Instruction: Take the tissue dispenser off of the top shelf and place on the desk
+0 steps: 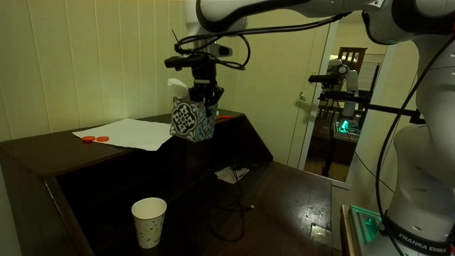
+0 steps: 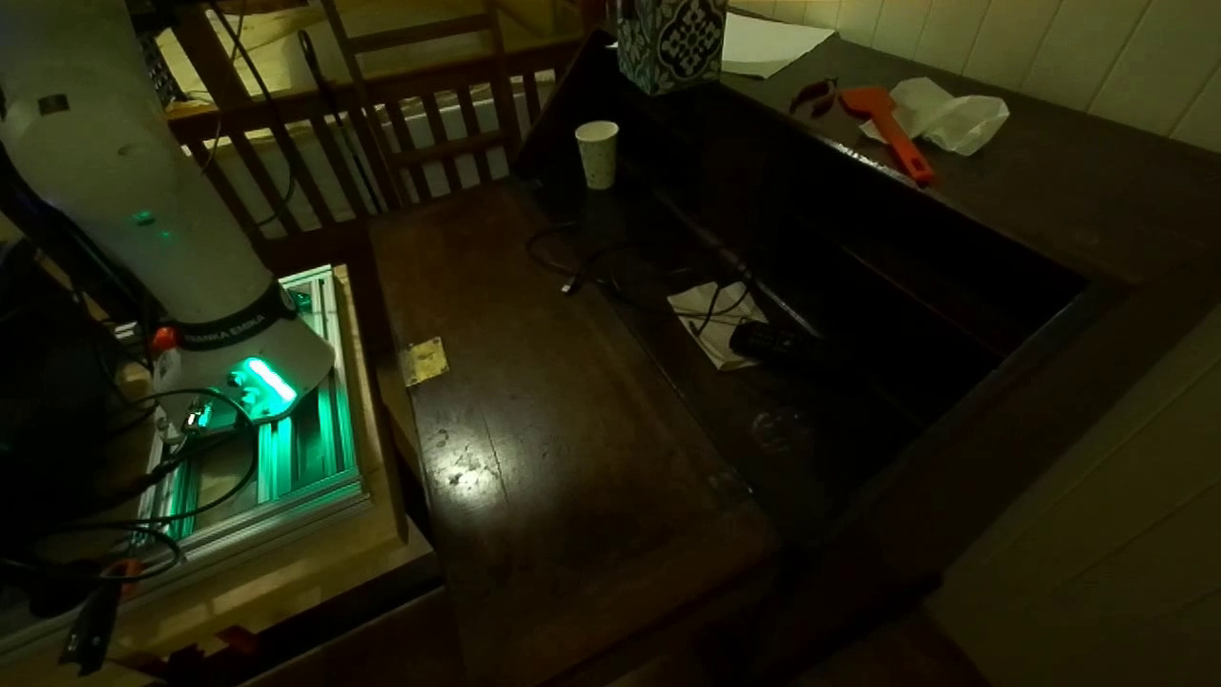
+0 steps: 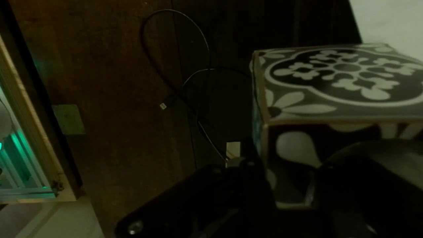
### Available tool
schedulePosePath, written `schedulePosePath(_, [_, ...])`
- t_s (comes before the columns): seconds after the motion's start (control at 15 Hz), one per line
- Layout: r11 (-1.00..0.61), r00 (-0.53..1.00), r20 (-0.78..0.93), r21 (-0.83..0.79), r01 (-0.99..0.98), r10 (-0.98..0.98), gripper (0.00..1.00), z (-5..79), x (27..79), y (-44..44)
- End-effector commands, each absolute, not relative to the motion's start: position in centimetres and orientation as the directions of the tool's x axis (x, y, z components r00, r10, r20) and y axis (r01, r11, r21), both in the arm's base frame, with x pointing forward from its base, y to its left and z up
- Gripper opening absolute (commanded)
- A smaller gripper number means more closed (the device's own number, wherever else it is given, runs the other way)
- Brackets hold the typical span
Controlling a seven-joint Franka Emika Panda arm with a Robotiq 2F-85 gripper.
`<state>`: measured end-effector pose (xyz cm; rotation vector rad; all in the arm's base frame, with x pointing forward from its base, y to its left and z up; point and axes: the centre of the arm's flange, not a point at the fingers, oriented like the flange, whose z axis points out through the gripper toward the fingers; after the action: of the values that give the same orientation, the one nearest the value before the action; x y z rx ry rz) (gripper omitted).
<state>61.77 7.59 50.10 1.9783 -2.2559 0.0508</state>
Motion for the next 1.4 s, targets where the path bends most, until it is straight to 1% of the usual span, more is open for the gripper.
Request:
schedulePosePath(0.0, [0.234, -0.231, 0.053, 0.074, -0.969, -0.972, 0.01, 47.0, 54.7, 3.4])
schedulePosePath(0.33, [0.265, -0.261, 0.054, 0.11, -0.958, -0.964, 0.01, 42.5, 50.5, -1.8])
schedulePosePath(0.6, [0.315, -0.306, 0.083, 0.13, -0.94, -0.948, 0.01, 36.8, 46.6, -5.2])
schedulePosePath(0.67, [0.285, -0.275, 0.083, 0.161, -0.945, -0.958, 0.05, 39.4, 51.5, -4.3])
schedulePosePath(0.87, [0.3, -0.289, 0.084, 0.179, -0.937, -0.954, 0.05, 36.7, 49.3, -5.4])
schedulePosePath(1.07, [0.297, -0.287, 0.082, 0.173, -0.939, -0.955, 0.05, 37.0, 49.1, -5.2])
schedulePosePath(1.13, [0.308, -0.297, 0.089, 0.15, -0.939, -0.951, 0.01, 37.1, 49.7, -5.0])
schedulePosePath(1.33, [0.382, -0.372, 0.098, 0.121, -0.916, -0.923, 0.01, 35.5, 49.5, -7.6])
